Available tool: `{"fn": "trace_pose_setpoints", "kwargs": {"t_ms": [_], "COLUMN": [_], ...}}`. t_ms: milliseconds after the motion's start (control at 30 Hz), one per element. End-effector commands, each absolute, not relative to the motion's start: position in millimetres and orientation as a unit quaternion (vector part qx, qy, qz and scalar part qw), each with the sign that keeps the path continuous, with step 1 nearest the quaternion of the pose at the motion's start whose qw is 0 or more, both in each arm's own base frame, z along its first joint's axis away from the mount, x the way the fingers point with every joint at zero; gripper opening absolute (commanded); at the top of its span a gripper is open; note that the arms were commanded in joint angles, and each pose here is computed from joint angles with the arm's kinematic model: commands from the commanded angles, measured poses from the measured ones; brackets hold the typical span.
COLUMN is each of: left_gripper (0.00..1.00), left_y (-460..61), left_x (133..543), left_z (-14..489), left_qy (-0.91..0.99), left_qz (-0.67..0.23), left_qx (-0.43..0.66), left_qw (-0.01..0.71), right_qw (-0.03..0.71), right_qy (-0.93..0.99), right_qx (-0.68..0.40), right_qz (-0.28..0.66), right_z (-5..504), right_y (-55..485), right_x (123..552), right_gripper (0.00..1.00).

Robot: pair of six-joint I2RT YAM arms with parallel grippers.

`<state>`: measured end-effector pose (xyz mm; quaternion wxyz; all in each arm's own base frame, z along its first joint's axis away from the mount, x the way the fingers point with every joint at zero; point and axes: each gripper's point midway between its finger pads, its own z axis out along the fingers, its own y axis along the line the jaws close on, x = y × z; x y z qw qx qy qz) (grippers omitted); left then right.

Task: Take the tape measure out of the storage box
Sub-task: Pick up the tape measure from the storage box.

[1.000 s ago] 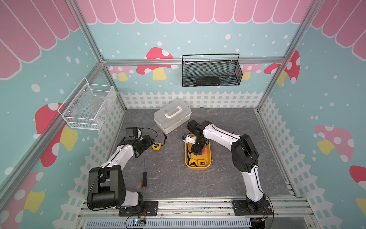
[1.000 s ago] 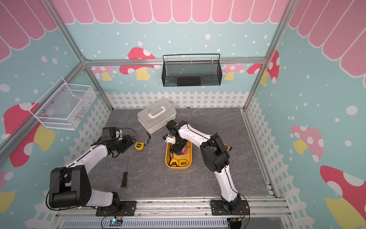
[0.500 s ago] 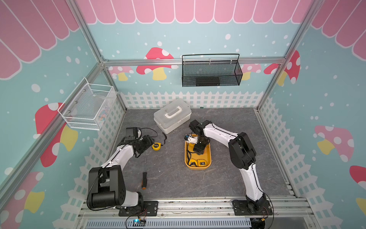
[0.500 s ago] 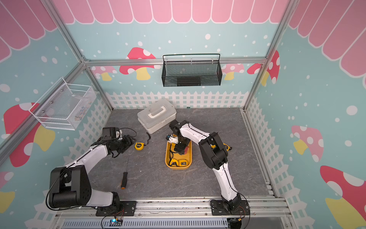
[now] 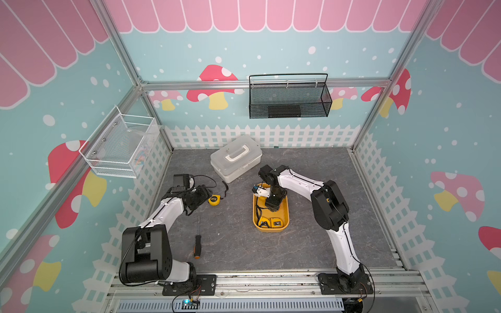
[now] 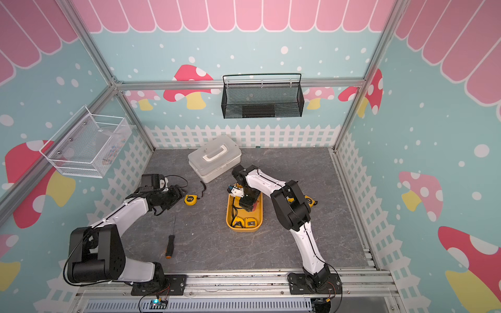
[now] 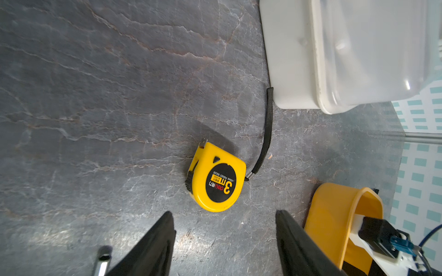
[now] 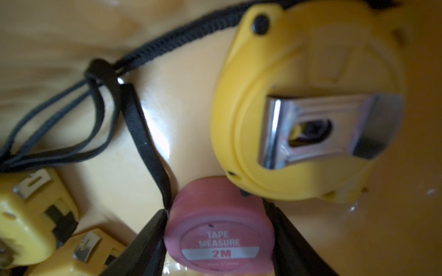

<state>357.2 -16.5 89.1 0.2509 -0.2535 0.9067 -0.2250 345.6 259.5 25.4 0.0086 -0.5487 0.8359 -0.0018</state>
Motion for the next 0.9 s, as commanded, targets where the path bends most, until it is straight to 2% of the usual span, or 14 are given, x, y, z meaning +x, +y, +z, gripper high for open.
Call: {"fn": "trace_pose_setpoints", "kwargs": {"t_ms": [0,400,867], "left_gripper": [0.68,0.70,0.72], "left_y": [-20.3,-60.8,-180.3], "left_x": [358.0,369.4,374.0], "left_z": [88.3,123.4,155.5], "left_qy": [0.909,0.902,0.853], "left_qz": [-0.229,-0.278,-0.445], "left_qx": [-0.245,-0.175,-0.047], "left_qw": [0.250,0.280,0.269], "right_qw": [0.008,0.078,0.157], "right_qy": [0.842,0.860,0.863], "right_qx": [-0.540,-0.500,-0.437], "right_qz": [0.013,0.072,0.200], "right_z": [29.9,76.3,133.9], "right_y": [256.9,262.5,271.8], "right_x": [342.0,353.6,363.1], "right_gripper": [0.59,0.53,0.52]}}
